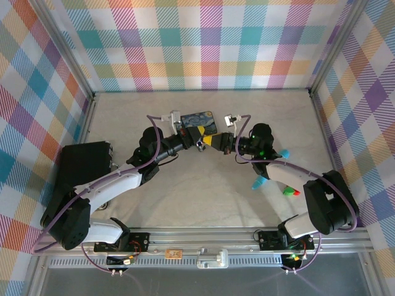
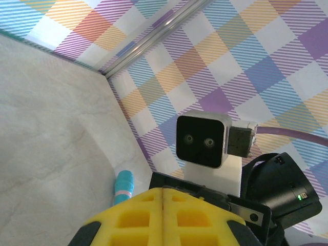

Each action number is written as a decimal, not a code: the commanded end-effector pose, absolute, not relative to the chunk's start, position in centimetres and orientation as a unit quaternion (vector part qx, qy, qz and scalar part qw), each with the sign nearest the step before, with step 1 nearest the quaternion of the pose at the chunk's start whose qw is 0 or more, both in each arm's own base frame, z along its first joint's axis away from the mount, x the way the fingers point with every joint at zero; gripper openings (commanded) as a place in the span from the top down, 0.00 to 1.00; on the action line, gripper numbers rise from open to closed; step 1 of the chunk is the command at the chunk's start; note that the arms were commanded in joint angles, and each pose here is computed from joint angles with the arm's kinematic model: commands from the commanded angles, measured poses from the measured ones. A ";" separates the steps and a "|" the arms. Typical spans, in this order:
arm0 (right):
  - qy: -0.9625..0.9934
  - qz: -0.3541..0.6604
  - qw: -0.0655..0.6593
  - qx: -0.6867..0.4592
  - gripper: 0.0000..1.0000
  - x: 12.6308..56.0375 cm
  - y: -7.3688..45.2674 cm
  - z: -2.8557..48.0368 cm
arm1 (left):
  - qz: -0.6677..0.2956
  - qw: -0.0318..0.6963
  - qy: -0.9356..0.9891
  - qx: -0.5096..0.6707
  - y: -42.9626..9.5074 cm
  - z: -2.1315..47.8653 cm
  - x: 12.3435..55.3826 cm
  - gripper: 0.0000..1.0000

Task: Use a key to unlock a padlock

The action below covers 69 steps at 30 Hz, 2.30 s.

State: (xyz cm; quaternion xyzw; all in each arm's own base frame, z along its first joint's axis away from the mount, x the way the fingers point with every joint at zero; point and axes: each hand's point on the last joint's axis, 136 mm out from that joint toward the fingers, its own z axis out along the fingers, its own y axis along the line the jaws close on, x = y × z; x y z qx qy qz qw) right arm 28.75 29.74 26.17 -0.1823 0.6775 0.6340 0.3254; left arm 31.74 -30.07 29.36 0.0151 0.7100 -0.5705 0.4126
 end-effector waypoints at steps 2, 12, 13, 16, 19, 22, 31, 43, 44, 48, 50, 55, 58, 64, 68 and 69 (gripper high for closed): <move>0.674 0.627 0.338 -0.193 1.00 28.8 29.8 26.3 | -0.584 0.426 0.690 0.019 -30.0 30.8 31.1 1.00; 0.754 0.542 0.326 -0.178 1.00 29.1 27.7 22.5 | -0.467 0.461 0.753 -0.042 -25.9 26.8 33.0 0.37; 0.766 0.530 0.319 -0.174 1.00 29.1 27.3 21.8 | -0.450 0.458 0.765 -0.049 -25.5 25.7 33.3 0.36; 0.799 0.492 0.306 -0.159 1.00 29.1 26.0 19.8 | -0.411 0.434 0.799 -0.058 -25.4 22.1 33.9 0.37; 0.834 0.452 0.287 -0.133 1.00 29.3 24.3 17.4 | -0.373 0.405 0.832 -0.074 -25.5 18.0 34.6 0.36; 0.850 0.434 0.277 -0.112 1.00 29.2 22.9 16.0 | -0.334 0.386 0.857 -0.075 -26.4 14.8 35.3 0.36; 0.854 0.419 0.294 -0.093 1.00 29.5 20.7 15.9 | -0.221 0.369 0.899 -0.084 -28.6 7.8 38.8 0.37; 0.848 0.425 0.302 -0.090 1.00 29.9 20.2 16.2 | -0.133 0.383 0.906 -0.120 -28.6 4.0 41.9 0.40; 0.848 0.427 0.302 -0.091 1.00 30.0 20.2 16.2 | -0.128 0.384 0.906 -0.122 -28.6 3.7 42.1 0.41; 0.847 0.429 0.300 -0.090 1.00 30.0 20.2 16.1 | -0.131 0.389 0.903 -0.124 -28.9 3.0 42.6 0.47; 0.848 0.429 0.299 -0.089 1.00 30.0 20.2 16.0 | -0.132 0.387 0.904 -0.123 -29.2 2.6 42.8 0.52; 0.848 0.430 0.299 -0.087 1.00 30.1 20.0 16.0 | -0.128 0.384 0.906 -0.124 -29.3 1.3 43.0 0.58; 0.848 0.430 0.299 -0.085 1.00 30.2 19.9 16.0 | -0.132 0.383 0.906 -0.121 -29.5 1.0 43.0 0.67; 0.848 0.430 0.300 -0.082 1.00 30.1 19.8 16.0 | -0.163 0.378 0.904 -0.116 -30.1 1.7 42.6 0.72; 0.849 0.428 0.301 -0.080 1.00 30.2 19.7 15.7 | -0.196 0.359 0.903 -0.132 -30.3 2.8 42.1 0.72; 0.849 0.427 0.301 -0.079 1.00 30.2 19.6 15.6 | -0.204 0.352 0.903 -0.140 -30.3 3.1 41.9 0.73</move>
